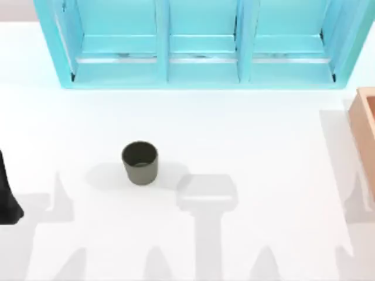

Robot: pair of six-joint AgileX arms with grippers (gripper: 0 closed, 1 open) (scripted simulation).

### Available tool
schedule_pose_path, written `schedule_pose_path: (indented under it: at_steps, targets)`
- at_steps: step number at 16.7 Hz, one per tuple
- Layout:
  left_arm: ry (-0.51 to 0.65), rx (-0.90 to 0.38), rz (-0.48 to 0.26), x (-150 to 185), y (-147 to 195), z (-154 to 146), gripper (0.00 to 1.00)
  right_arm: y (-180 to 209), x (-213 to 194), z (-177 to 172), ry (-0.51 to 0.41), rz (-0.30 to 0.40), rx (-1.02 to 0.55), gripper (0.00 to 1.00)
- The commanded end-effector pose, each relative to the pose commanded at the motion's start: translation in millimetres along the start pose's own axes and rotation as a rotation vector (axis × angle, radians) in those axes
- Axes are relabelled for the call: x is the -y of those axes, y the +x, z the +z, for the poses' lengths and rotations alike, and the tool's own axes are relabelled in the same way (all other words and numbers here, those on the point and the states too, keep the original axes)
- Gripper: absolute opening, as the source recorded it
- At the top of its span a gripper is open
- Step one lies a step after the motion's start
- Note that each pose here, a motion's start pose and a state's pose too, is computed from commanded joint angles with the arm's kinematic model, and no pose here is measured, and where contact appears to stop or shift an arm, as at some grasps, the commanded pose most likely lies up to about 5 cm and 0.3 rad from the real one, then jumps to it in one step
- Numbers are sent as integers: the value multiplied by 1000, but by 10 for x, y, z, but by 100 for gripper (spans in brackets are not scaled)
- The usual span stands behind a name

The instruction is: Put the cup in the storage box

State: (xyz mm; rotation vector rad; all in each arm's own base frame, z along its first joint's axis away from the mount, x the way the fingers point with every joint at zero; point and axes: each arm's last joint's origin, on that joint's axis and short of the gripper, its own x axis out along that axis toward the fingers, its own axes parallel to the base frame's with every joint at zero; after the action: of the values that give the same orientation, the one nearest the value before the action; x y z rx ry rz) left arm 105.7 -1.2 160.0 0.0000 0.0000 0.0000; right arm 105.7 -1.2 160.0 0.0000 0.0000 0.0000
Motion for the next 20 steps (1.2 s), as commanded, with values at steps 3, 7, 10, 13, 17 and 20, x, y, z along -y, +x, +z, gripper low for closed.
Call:
schedule_pose_path:
  at_steps: [3,7,10,13,17,20]
  targets:
    - [0,0,0,0,0,0,100,-1,-3,17,2,2,-2,100]
    - [0,0,0,0,0,0,100,-5,-54,323,35,31,-34,100]
    - [0,0,0,0,0,0,100,30,-132,800,82,70,-79,100]
    - [0,0,0,0,0,0,100,133,-256,1444,139,117,-126,100]
    - [0,0,0,0,0,0,100,465,-564,2184,206,182,-253,100]
    - [0,0,0,0,0,0,100,817,-937,2579,239,222,-378,100]
